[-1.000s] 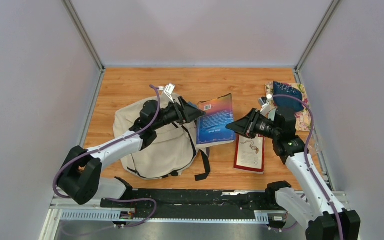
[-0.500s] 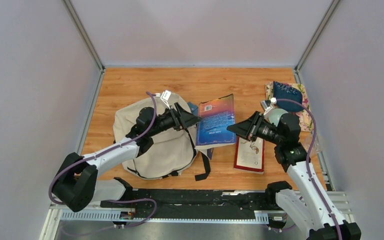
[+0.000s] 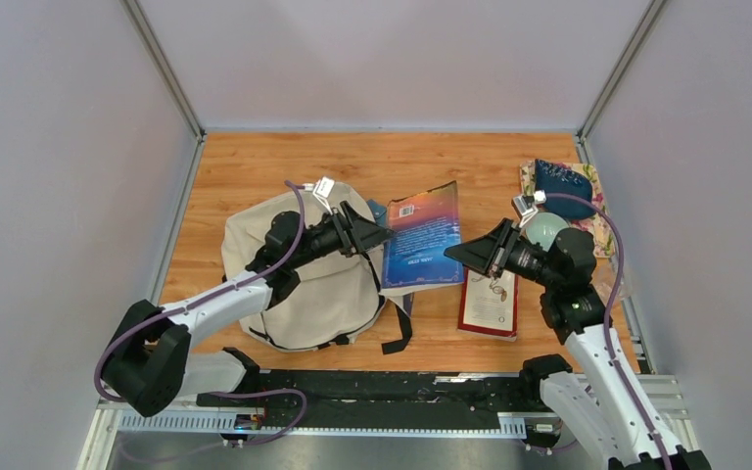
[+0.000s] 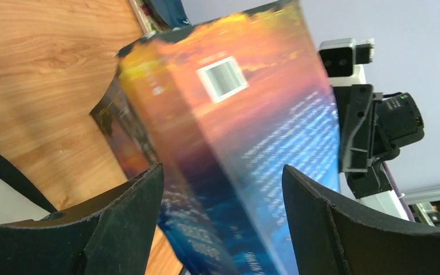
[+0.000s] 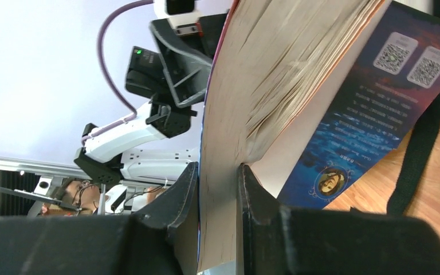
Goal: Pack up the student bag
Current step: Pick up the book from the center of the board.
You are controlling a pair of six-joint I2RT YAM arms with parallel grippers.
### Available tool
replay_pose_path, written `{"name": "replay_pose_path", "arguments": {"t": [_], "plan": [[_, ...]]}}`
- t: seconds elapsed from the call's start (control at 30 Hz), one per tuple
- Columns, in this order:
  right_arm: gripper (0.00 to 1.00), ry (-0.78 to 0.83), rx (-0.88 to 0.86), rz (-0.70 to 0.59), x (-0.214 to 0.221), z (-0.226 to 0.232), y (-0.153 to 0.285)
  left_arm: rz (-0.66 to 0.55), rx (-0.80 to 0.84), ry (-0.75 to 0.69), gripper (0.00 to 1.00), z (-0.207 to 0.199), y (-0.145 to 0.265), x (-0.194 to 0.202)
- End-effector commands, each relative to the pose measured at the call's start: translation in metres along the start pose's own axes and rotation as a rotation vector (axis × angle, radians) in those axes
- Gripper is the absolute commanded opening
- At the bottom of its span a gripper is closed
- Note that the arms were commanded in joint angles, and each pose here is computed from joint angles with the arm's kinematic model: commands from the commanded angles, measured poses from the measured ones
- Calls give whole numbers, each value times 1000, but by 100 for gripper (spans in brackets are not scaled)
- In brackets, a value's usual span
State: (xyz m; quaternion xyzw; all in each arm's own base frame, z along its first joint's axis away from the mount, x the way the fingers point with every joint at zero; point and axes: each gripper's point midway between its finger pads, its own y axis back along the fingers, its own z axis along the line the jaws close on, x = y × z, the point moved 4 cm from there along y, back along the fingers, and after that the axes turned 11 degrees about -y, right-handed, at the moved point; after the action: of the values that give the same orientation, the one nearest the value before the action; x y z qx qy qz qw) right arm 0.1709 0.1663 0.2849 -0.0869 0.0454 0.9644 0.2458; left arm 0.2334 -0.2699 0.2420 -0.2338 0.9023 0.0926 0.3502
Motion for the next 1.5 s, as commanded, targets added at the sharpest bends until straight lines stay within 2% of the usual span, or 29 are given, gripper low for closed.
{"name": "replay_pose_path", "arguments": {"t": [0.0,0.2,0.57,0.77,0.87,0.9,0.97,1.0,1.03,1.07,1.1,1.17,1.2,1.23,1.27,1.3,1.33,1.47], "plan": [[0,258,-268,3,12,82,20,-22,77,4,83,-14,0,-5],[0,268,-285,39,19,80,19,-23,128,28,83,-22,-1,-7],[0,236,-289,119,30,65,-2,-20,337,37,83,-57,-3,-20],[0,184,-204,151,27,42,-21,-21,371,16,83,-64,1,-22],[0,204,-121,168,20,32,-29,-9,365,-2,72,-64,3,-20],[0,225,-85,185,17,23,-36,-9,363,-11,55,-65,5,-20],[0,196,17,187,11,9,-41,1,333,-20,35,-60,5,-17],[0,217,30,165,5,15,-43,-4,325,-39,14,-60,5,-17],[1,220,96,157,2,5,-43,10,296,-31,6,-55,5,-14],[5,217,156,103,-7,-2,-46,11,280,-39,0,-54,6,-14],[21,222,179,79,-12,0,-46,-13,254,-67,0,-52,8,-16],[47,206,222,49,-15,-6,-46,-7,176,-60,0,-41,10,-12],[62,192,238,38,-14,-12,-44,-49,136,-94,0,-38,14,-16],[65,177,258,25,-13,-17,-42,-41,86,-88,0,-31,16,-13],[72,172,276,-23,-14,-20,-37,-54,59,-100,0,-28,19,-14],[76,162,286,-42,-13,-24,-34,-100,22,-127,0,-26,23,-20],[76,129,322,-41,-6,-42,-29,-105,-14,-129,0,-21,26,-19],[76,38,229,-56,21,-54,-18,-190,-66,-171,0,-21,36,-31]]}}
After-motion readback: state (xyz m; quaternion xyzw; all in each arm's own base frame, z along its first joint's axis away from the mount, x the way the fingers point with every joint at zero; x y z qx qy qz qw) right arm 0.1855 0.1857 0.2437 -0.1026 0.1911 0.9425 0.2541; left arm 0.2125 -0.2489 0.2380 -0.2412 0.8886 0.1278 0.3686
